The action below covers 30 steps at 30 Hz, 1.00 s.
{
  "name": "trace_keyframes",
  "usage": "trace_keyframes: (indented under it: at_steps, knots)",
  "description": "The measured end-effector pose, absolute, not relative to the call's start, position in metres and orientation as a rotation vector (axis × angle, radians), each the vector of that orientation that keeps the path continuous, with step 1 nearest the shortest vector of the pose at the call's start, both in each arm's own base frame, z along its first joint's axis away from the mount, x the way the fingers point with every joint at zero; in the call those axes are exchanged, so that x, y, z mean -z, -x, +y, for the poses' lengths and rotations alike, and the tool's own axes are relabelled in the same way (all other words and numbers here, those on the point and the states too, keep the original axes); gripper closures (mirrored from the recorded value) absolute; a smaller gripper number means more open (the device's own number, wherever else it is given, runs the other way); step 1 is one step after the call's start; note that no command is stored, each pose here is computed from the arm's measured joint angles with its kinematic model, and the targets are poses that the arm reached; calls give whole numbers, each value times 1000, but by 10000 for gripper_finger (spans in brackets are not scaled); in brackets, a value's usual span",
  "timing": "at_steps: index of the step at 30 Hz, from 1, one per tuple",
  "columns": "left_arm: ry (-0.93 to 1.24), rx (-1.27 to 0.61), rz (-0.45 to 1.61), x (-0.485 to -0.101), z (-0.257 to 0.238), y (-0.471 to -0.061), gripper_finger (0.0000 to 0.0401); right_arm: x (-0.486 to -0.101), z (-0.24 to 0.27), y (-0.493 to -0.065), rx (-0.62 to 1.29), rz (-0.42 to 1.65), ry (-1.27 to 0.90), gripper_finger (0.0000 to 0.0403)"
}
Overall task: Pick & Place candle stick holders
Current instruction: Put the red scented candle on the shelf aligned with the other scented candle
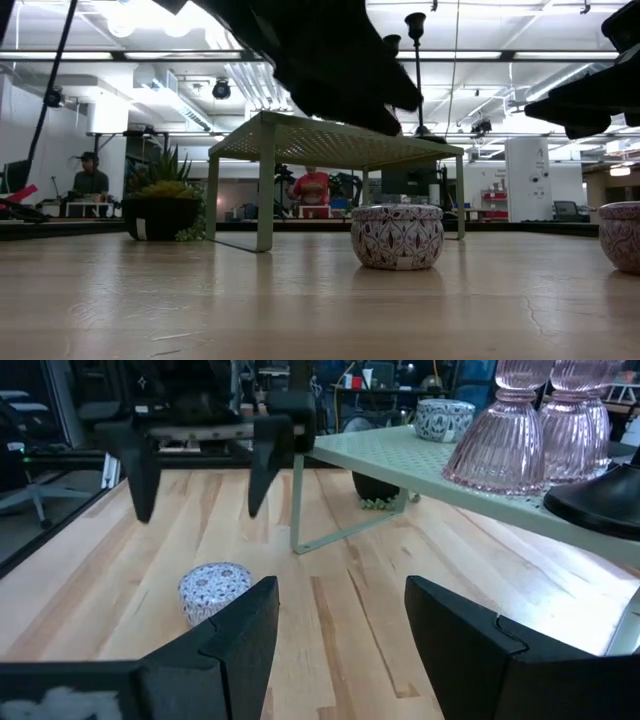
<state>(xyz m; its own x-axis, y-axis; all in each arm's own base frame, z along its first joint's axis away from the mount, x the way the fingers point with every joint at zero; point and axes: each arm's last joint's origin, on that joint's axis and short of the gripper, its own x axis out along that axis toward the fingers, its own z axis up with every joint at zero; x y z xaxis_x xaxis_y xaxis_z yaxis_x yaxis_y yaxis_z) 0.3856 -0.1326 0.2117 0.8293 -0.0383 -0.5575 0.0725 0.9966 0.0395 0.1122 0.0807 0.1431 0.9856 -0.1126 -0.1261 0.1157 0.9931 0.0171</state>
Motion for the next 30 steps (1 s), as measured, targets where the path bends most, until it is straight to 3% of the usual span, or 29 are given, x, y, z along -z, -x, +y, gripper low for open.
trace_keyframes:
  at_steps: [17,25,30]
  knots:
    - [-89,33,698,-160,-136,-399,3,-143,81,-112,115,126,-25,193]
    - [-69,22,721,-150,-137,-400,5,-143,81,-112,115,126,-24,193]
    - [-46,35,715,-152,-137,-401,27,-143,81,-112,115,126,-24,193]
